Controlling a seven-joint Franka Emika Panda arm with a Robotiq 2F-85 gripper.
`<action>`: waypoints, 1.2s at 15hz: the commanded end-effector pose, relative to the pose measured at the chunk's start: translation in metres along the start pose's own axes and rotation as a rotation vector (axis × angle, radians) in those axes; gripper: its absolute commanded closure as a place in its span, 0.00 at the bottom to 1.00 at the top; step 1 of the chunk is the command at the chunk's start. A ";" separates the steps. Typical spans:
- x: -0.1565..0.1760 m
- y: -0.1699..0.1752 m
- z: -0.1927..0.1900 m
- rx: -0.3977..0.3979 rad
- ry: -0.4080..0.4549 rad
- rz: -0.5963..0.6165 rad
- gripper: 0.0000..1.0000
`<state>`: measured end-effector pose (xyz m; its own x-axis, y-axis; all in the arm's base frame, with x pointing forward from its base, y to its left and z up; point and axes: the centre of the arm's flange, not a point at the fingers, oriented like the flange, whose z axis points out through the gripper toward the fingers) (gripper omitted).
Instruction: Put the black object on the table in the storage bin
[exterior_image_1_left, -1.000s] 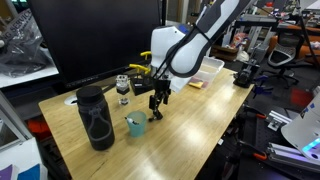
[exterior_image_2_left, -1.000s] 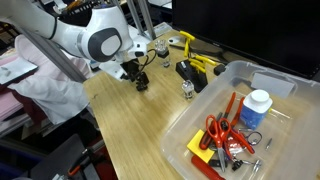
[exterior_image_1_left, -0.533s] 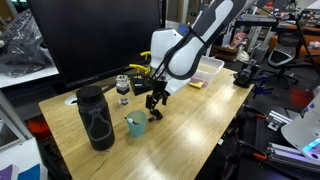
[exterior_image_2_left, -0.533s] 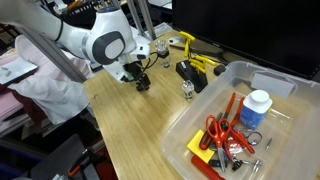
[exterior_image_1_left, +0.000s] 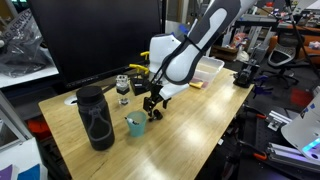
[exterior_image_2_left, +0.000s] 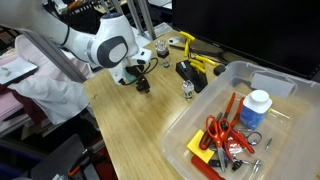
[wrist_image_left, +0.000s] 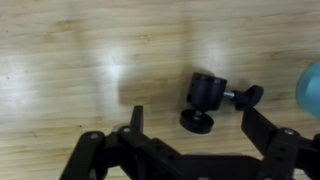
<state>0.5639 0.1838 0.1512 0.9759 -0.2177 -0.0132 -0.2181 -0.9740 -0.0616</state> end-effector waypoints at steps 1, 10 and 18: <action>-0.003 -0.012 -0.001 -0.014 0.014 0.054 0.00; -0.002 -0.013 0.004 -0.051 0.048 0.128 0.00; 0.006 -0.005 0.022 -0.065 0.028 0.153 0.26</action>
<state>0.5652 0.1861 0.1334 0.9365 -0.3505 0.0040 -0.3505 -0.9365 0.0041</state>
